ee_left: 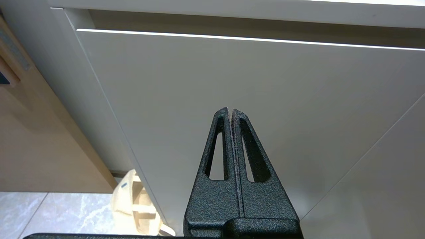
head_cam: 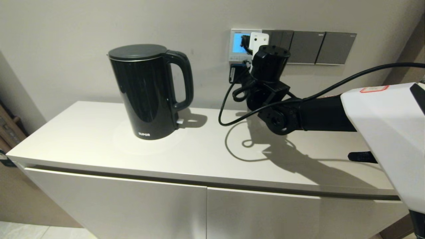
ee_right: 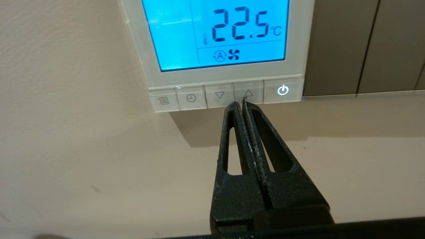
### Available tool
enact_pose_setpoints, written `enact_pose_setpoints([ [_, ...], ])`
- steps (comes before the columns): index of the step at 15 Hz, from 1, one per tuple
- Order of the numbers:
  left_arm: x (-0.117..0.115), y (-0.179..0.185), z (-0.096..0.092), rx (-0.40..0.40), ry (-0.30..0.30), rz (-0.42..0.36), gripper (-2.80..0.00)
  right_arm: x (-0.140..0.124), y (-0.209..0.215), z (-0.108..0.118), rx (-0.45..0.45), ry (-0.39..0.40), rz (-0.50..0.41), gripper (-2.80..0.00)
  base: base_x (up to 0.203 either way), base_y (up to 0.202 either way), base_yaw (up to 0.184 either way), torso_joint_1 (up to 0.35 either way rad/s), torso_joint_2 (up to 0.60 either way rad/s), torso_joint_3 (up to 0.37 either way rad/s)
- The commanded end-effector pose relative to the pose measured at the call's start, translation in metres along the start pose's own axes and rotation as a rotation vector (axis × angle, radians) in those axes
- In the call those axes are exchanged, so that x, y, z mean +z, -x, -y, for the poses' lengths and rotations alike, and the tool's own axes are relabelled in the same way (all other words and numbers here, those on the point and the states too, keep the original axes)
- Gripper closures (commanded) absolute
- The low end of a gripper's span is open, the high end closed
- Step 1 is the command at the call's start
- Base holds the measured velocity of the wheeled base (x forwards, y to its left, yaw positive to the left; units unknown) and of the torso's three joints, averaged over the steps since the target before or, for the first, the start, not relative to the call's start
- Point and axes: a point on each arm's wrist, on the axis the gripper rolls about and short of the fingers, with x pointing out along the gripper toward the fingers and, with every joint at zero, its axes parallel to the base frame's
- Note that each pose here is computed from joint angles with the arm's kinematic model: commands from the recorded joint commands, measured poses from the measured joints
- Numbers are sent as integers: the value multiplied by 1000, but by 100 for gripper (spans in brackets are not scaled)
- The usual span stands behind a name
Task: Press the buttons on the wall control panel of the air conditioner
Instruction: Press the temperature increase button
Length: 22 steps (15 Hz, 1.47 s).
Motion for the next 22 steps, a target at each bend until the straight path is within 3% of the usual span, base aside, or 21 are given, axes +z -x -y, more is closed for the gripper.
enact_pose_setpoints([
  [1, 0, 0, 0, -1, 0, -1, 0, 2, 0, 1, -6, -3, 6, 0, 0, 0, 0, 0, 0, 0],
  [14, 0, 0, 0, 1, 0, -1, 0, 12, 15, -7, 24, -17, 7, 0, 0, 0, 0, 0, 0, 0],
  [22, 0, 0, 0, 1, 0, -1, 0, 1, 5, -6, 12, -5, 0, 0, 0, 0, 0, 0, 0, 0],
])
